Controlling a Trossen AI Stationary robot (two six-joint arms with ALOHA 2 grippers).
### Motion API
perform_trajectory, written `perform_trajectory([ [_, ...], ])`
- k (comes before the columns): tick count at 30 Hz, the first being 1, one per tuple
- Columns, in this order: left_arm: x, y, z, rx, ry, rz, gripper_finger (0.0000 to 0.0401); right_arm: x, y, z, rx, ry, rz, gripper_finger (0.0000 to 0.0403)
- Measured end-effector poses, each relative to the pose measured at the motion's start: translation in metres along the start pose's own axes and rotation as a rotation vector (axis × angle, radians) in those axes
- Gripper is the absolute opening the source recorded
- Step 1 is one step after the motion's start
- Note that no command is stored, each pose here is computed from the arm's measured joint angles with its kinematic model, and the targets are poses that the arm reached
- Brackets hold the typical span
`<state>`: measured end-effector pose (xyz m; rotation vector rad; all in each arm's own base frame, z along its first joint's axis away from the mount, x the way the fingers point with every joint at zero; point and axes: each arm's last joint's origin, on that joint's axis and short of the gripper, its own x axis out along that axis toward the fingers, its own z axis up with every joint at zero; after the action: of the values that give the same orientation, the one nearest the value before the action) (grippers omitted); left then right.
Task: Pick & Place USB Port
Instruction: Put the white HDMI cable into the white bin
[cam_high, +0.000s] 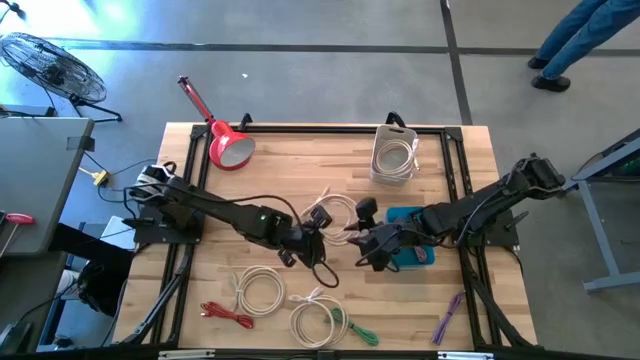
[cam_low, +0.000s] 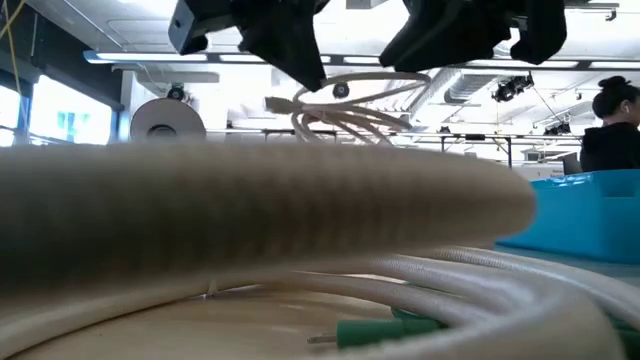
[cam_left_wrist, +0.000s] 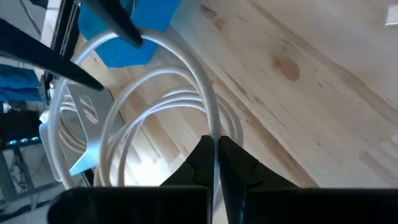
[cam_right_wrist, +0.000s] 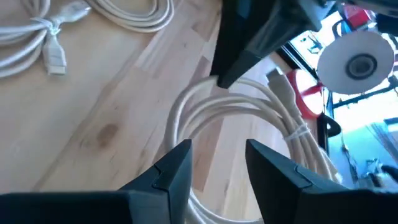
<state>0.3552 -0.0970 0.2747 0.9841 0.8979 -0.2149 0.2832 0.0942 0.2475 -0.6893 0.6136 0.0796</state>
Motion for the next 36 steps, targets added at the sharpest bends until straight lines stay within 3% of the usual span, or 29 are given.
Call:
perform_trajectory([
  [9,-0.001,0.0,-0.003,0.013,0.041,-0.004,0.0,0.0,0.003,0.001,-0.019,-0.044,0.1,0.0142],
  [16,-0.001,0.0,-0.003,0.022,0.044,0.004,0.0,0.001,0.001,-0.001,-0.015,-0.032,0.082,0.0142],
  [28,-0.01,0.009,0.001,0.016,0.014,0.028,0.0,0.015,-0.022,-0.017,0.153,-0.012,0.173,0.0142],
  [36,-0.019,0.02,0.008,0.019,-0.021,0.058,0.0,0.039,-0.015,-0.028,0.151,0.059,0.208,0.0142],
])
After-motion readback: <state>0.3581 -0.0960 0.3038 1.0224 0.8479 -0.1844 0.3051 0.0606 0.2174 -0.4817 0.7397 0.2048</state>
